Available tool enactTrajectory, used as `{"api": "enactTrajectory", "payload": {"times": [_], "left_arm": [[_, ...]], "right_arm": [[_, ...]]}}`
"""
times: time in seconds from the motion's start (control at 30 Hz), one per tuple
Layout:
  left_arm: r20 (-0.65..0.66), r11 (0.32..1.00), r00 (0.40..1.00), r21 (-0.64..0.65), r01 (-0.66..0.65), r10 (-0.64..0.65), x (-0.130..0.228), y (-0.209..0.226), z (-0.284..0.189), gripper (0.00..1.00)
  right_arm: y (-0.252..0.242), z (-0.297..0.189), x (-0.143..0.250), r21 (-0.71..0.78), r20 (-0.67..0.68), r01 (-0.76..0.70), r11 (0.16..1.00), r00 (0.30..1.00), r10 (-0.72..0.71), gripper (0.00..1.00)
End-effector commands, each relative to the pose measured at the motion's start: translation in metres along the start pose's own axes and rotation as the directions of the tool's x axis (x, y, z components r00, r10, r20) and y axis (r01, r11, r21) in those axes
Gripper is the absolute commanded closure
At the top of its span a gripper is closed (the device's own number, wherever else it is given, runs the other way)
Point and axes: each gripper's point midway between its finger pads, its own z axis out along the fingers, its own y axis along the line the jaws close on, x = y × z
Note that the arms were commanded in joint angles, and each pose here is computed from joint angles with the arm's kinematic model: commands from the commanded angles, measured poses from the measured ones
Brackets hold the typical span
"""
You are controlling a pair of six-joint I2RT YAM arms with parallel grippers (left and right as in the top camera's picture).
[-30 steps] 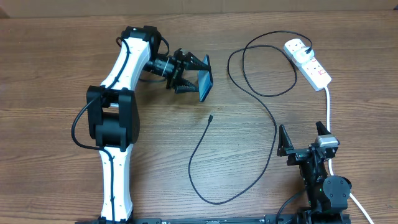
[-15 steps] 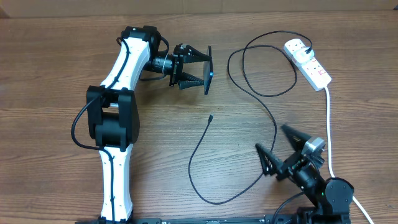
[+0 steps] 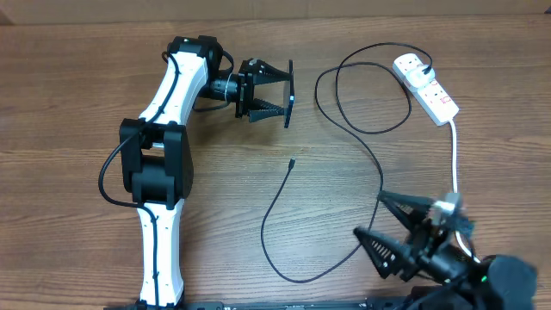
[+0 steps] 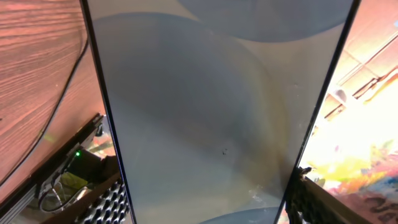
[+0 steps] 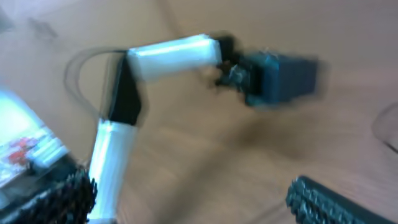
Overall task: Plug charger to phone and switch on socket
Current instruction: 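Move the right gripper toward the phone held by the left gripper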
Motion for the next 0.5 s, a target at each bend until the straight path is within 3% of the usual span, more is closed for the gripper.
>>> {"api": "enactTrajectory", "payload": {"times": [0.0,0.1,0.23,0.37,0.47], "left_arm": [[-0.023,0.997,0.999,0.065,-0.046,0.048,0.005,-0.017,0.0,0.35],[-0.023,0.997,0.999,0.065,-0.043,0.044,0.005,-0.017,0.0,0.35],[-0.023,0.997,0.999,0.065,-0.043,0.044,0.005,-0.017,0.0,0.34],[-0.023,0.997,0.999,0.065,-0.042,0.044,0.005,-0.017,0.0,0.34],[-0.023,0.997,0.999,0.064,-0.043,0.044,0.005,-0.016,0.0,0.35]], "right_arm": [[-0.035,-0.01,-0.035,0.309,-0.025,0.083,0.947,0.997,-0.079,0.0],[-0.04,-0.003,-0.042,0.324,-0.092,0.045,0.945,0.996,-0.016,0.0],[-0.018,0.021,-0.027,0.146,-0.185,-0.258,0.955,0.941,0.282,0.02],[-0.013,0.042,-0.034,0.039,-0.243,-0.299,0.953,0.922,0.3,0.0],[-0.033,0.052,-0.029,0.18,-0.252,-0.281,0.943,0.913,0.32,0.0]]}}
